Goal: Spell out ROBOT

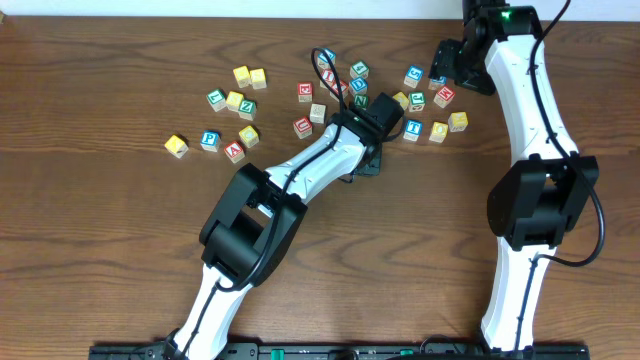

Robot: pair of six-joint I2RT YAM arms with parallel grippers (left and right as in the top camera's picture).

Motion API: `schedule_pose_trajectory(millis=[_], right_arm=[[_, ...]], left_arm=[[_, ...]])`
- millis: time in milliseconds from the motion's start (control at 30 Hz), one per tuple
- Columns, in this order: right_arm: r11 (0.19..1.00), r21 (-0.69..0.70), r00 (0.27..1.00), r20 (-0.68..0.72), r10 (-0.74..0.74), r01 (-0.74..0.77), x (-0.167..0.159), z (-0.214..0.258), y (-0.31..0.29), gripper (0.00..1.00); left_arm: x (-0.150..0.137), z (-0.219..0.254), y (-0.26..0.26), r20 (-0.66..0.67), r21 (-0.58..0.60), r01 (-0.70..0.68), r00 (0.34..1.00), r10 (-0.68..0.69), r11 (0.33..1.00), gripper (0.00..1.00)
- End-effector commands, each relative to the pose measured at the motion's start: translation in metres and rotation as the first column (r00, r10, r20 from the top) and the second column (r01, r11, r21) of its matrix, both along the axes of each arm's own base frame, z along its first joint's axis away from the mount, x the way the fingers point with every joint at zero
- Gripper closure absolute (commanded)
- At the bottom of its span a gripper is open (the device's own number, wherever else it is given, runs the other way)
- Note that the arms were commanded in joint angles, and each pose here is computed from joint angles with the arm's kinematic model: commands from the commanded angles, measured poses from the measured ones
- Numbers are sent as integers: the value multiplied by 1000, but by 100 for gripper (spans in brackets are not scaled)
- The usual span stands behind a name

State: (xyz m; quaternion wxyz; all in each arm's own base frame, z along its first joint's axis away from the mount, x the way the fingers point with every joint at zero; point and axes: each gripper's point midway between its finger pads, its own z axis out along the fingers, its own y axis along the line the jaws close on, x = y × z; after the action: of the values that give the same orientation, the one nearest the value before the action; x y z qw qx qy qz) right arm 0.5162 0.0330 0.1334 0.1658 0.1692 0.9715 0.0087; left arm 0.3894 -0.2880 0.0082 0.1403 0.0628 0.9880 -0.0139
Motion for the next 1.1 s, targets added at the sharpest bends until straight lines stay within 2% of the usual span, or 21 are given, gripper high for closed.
schedule_pose_trajectory(millis=[0, 133, 267, 367, 433, 533, 667, 700, 733, 900, 1067], right_arm=[[1000, 4, 1000, 9, 3, -3, -1, 5, 2, 25], [1000, 3, 1000, 8, 3, -3, -1, 5, 2, 25], [1000, -2, 1000, 7, 17, -17, -1, 5, 2, 22], [1000, -4, 1000, -1, 18, -18, -2, 5, 0, 19], [1000, -4, 1000, -8, 16, -16, -4, 4, -1, 12], [1000, -4, 1000, -12, 16, -16, -5, 4, -1, 7], [1000, -5, 1000, -26, 17, -17, -8, 3, -1, 12], [1000, -6, 999, -30, 17, -17, -9, 3, -1, 21], [1000, -6, 999, -35, 17, -17, -11, 2, -1, 26], [1000, -11, 995, -94, 26, -27, -24, -2, -2, 24], [998, 0, 985, -162, 56, -56, -38, -14, 1, 26]], left_arm=[[1, -7, 4, -2, 20, -12, 1000, 12, 1000, 56], [2, -6, 4, 3, 17, -11, 1000, 11, 1000, 56], [15, 22, -1, 54, -4, 36, 998, -36, 999, 56], [24, 63, -1, 126, -32, 76, 989, -71, 997, 55], [31, 96, 6, 186, -48, 103, 978, -92, 994, 56], [38, 134, 21, 250, -83, 81, 967, -58, 993, 56], [49, 176, 50, 317, -124, 30, 948, 11, 992, 56], [51, 183, 57, 328, -131, 15, 944, 29, 991, 56], [53, 189, 66, 336, -136, -2, 941, 48, 991, 56], [63, 192, 111, 318, -125, -94, 939, 130, 988, 56], [71, 186, 156, 289, -107, -189, 934, 212, 976, 56]])
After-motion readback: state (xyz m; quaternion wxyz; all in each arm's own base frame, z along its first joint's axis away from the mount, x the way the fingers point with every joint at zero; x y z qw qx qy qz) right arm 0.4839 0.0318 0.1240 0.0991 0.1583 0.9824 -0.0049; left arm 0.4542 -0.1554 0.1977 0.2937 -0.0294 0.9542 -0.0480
